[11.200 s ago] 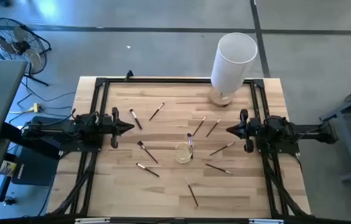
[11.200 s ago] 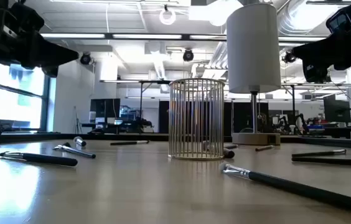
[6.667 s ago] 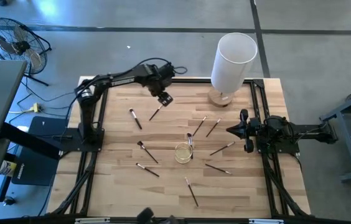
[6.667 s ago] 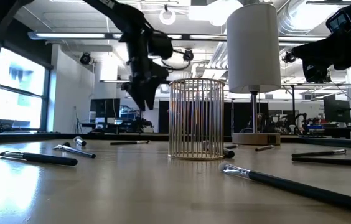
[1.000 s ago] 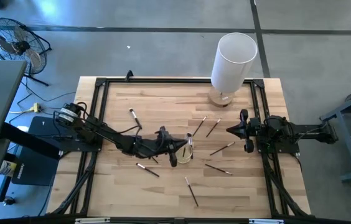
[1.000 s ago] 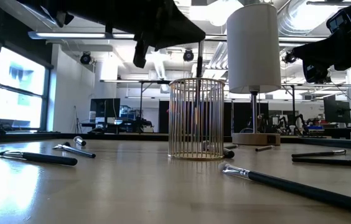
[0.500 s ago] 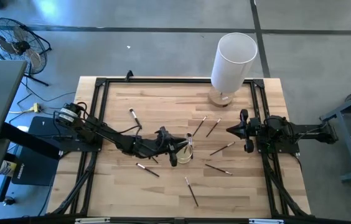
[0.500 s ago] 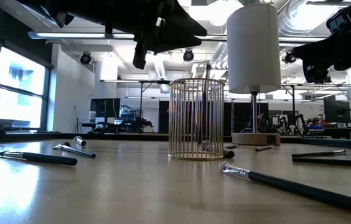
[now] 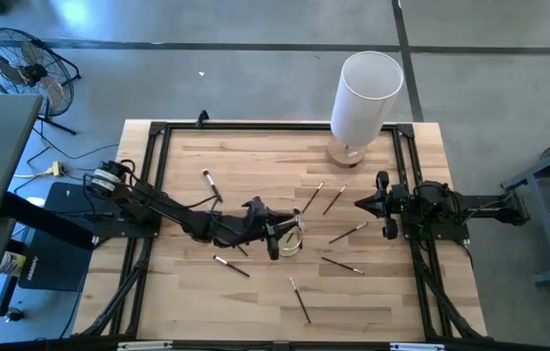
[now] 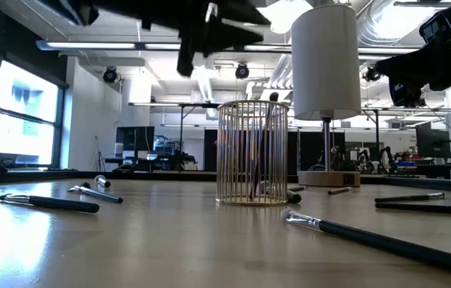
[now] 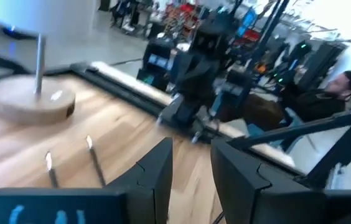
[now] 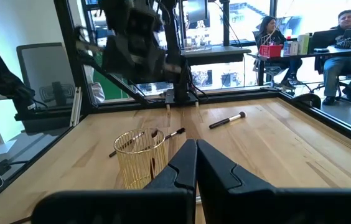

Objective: Put items in baskets/containers
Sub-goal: Put the eyeshadow brush into the mesh organizer

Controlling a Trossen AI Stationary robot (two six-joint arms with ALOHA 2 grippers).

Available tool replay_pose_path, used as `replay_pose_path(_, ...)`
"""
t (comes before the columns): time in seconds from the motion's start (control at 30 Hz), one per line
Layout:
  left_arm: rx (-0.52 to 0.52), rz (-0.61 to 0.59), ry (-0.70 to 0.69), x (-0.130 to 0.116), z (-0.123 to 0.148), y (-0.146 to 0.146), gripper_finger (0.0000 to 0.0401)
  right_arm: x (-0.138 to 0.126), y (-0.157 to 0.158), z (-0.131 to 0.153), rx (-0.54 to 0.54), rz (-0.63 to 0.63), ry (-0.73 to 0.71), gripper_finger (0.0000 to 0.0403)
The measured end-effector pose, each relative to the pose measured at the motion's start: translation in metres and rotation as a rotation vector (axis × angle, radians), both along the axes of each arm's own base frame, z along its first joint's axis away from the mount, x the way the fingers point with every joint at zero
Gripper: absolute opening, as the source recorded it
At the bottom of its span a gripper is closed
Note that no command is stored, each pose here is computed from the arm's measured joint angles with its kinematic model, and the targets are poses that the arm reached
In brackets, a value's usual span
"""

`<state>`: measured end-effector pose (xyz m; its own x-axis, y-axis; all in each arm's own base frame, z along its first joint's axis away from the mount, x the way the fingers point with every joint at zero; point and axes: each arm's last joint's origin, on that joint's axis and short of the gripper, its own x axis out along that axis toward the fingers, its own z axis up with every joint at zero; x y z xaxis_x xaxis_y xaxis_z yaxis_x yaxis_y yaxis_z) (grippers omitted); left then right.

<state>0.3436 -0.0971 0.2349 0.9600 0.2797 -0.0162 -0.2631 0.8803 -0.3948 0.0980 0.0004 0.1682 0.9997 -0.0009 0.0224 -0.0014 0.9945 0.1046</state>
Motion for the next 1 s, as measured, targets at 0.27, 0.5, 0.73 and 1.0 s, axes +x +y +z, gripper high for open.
replay_pose_path(0.27, 0.116, -0.051, 0.043, 0.004, 0.047, -0.002, 0.0108, 0.000, 0.000, 0.000, 0.000, 0.000, 0.000, 0.0001)
replay_pose_path(0.5, 0.117, -0.099, 0.323, 0.004, 0.082, -0.004, 0.0108, 0.000, 0.000, 0.000, 0.000, 0.000, 0.000, 0.0001)
replay_pose_path(0.73, -0.070, -0.103, 0.568, -0.013, 0.122, 0.000, 0.0106, 0.000, 0.000, 0.000, 0.000, 0.000, 0.000, 0.0000)
replay_pose_path(1.0, -0.055, -0.111, 0.696, -0.021, 0.110, 0.001, 0.0019, 0.000, 0.000, 0.000, 0.000, -0.001, 0.000, 0.0000)
